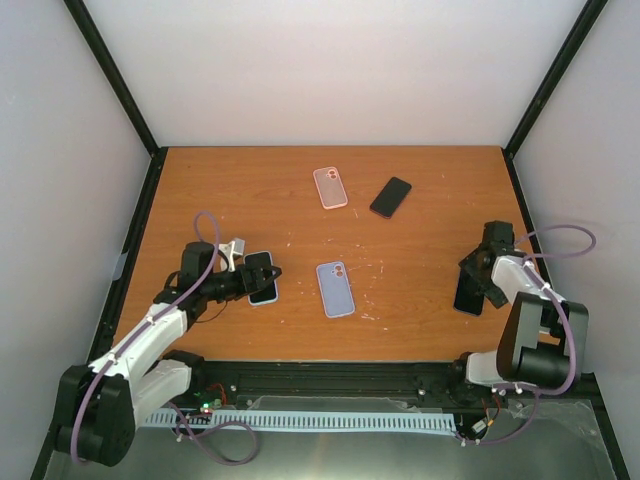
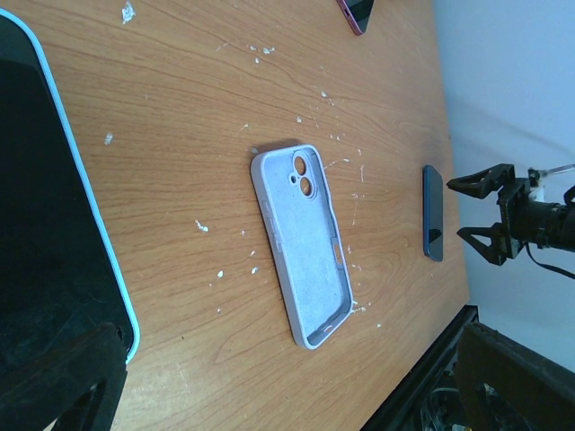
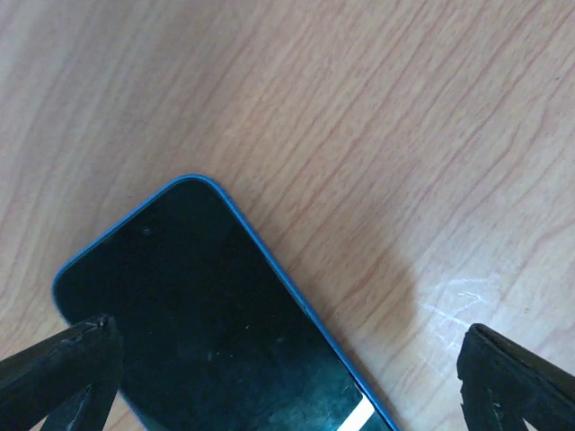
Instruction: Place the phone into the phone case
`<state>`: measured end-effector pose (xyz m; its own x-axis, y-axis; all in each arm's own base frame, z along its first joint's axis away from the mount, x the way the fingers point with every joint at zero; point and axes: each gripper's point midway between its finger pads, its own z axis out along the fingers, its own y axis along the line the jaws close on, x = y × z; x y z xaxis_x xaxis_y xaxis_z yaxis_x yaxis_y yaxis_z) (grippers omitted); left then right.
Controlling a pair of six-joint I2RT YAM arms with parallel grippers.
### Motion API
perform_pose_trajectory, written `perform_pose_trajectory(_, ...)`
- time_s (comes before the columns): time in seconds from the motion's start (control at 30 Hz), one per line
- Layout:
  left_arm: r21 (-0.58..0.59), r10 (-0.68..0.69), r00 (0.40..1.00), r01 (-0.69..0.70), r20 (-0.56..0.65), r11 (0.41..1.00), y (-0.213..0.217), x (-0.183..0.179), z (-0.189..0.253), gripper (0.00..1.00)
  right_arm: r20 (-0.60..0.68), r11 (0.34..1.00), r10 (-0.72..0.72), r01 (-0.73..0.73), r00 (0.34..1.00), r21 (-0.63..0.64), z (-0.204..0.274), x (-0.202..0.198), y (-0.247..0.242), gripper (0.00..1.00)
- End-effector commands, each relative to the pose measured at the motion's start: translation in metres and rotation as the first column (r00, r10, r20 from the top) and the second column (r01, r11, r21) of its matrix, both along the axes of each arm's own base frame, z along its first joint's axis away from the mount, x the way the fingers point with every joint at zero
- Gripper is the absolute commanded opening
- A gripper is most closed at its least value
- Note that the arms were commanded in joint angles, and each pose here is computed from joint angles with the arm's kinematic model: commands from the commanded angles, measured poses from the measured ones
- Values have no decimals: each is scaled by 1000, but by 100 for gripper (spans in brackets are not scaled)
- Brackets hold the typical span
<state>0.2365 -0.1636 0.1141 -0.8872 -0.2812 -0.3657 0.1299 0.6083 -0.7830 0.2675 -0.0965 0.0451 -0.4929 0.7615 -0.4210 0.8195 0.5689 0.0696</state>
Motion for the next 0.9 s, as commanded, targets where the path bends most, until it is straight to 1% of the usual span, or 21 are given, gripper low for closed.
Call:
perform_pose_trajectory(0.0, -7, 9, 1000, -8, 25, 1000, -1, 2, 10, 100, 19, 995, 50, -51, 999, 81, -15, 8, 4, 100)
perform_pose_trajectory(0.1, -18, 7, 1000, -7, 19, 1000, -2, 3, 11, 99, 11, 988, 80, -81, 997, 131, -25, 8, 12, 100)
perform_pose_trajectory(0.23, -26, 3, 1000, -3, 10, 1000, -4, 5, 13, 99, 27, 961, 142, -144, 990, 237, -39, 12, 33, 100)
perform_pose_trajectory(0.33, -23, 14, 1000, -14, 16, 1000, -3, 7, 15, 100, 70, 922, 176, -189, 982, 338, -48, 11, 55, 100)
perform_pose_trajectory(0.37, -23, 19, 1000, -18, 15, 1000, -2, 7, 14, 100, 92, 899, 179, -201, 979, 388, -49, 12, 65, 100)
perform_pose_trajectory(0.43, -27, 24, 1000, -24, 12, 999, -2, 8, 13, 99, 123, 869, 187, -222, 975, 442, -49, 13, 81, 100)
perform_pose_trajectory(0.67, -51, 24, 1000, -23, 6, 998, -4, 7, 10, 100, 97, 852, 298, -311, 949, 420, -47, 13, 112, 99)
perform_pose_trajectory(0.77, -49, 16, 1000, -16, 7, 999, -5, 6, 10, 99, 51, 862, 352, -345, 935, 373, -45, 9, 110, 97)
perform_pose_trajectory(0.87, -50, 2, 1000, -1, 8, 999, -6, 6, 10, 99, -5, 877, 374, -352, 928, 328, -44, 0, 102, 97)
